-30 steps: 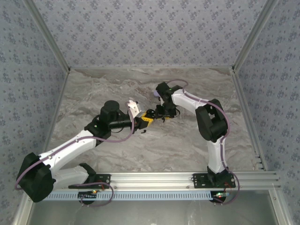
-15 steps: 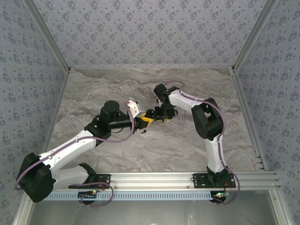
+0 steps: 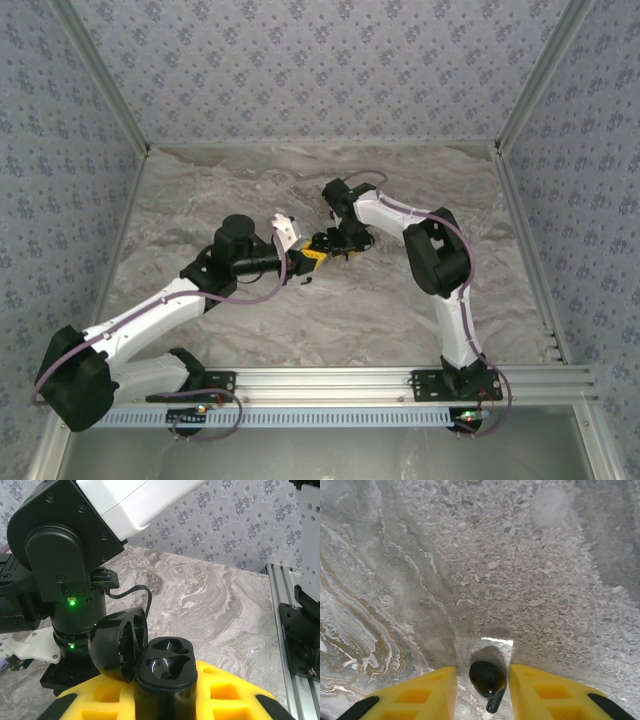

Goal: Insert the wireless bluetooth earbuds into the charging case

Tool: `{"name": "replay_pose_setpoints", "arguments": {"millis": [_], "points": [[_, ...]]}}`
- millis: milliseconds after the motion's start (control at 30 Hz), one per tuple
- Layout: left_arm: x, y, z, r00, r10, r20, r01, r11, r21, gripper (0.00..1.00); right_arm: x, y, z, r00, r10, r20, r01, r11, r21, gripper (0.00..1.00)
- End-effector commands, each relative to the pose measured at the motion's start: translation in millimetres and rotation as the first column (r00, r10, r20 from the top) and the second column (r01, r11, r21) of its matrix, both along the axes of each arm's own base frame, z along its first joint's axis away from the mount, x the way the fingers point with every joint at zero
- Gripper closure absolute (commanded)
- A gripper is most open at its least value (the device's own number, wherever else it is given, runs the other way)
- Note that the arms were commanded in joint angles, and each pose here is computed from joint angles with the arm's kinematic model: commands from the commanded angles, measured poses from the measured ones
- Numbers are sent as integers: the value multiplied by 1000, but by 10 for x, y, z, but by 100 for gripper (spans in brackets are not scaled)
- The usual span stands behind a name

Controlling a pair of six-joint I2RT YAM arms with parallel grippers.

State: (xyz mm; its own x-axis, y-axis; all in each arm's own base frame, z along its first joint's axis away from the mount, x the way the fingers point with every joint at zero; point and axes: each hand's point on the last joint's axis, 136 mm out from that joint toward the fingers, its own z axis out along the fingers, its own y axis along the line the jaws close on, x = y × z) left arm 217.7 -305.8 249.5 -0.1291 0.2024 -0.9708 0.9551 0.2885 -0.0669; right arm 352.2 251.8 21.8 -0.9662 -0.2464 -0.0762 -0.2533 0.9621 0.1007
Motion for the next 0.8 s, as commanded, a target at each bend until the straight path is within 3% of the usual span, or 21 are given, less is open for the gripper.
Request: {"name": "replay_pose_setpoints", "arguments": {"millis": [0,767], "points": [[-32,9,148,999,-4,33,5,999,-35,100,40,-17,-6,1000,12,22,-10,998,-57,68],[-43,19,140,999,-3,32,4,999,-41,100,39,7,-136,998,-65,20,67,992,-105,70]]}}
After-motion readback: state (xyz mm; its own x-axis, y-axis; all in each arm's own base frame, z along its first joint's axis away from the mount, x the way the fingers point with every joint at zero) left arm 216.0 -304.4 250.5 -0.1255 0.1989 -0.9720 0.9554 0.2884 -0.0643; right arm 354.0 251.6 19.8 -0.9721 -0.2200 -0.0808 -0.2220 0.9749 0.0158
